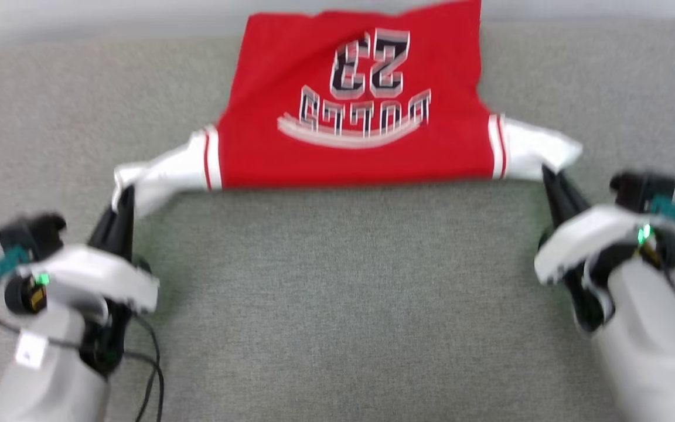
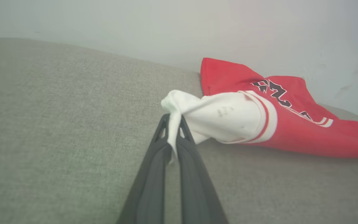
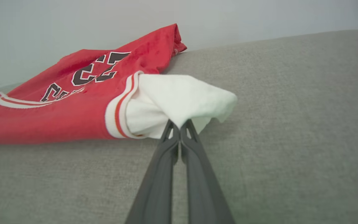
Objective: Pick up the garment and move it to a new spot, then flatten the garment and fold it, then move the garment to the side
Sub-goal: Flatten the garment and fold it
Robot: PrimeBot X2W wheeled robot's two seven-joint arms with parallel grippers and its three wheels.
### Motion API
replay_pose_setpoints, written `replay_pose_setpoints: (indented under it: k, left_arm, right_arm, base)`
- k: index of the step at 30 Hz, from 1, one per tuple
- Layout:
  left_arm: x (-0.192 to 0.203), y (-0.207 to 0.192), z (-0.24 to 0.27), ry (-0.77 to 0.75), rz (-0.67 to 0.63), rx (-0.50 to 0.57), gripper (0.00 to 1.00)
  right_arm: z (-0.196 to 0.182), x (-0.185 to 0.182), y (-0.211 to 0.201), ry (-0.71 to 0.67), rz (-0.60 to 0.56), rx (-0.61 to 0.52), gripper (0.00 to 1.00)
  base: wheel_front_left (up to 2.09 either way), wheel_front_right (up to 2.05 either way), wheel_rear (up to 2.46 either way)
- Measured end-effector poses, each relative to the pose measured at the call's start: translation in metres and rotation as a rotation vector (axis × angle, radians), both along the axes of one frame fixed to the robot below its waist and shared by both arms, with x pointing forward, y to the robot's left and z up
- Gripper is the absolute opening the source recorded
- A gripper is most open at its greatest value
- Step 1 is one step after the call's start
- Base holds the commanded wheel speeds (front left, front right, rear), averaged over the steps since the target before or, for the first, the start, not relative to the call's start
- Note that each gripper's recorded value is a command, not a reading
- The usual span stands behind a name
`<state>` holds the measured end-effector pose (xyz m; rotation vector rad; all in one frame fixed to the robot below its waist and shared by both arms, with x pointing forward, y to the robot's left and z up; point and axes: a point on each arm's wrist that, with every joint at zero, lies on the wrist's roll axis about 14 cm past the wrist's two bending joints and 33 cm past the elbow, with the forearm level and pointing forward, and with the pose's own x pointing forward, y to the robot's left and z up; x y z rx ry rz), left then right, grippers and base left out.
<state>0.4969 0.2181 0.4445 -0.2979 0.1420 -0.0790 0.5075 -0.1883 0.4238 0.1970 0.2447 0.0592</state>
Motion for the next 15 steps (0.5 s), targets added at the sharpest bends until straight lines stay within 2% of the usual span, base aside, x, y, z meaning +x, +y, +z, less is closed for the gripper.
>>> replay_pose_setpoints:
  k: [15]
  left_arm:
    - [-0.122, 0.0, -0.015, 0.063, 0.058, -0.011, 0.0]
  right_arm:
    - [-0.004, -0.127, -0.009, 0.03, -0.049, 0.091, 0.0]
  base:
    - [0.0, 0.0, 0.0]
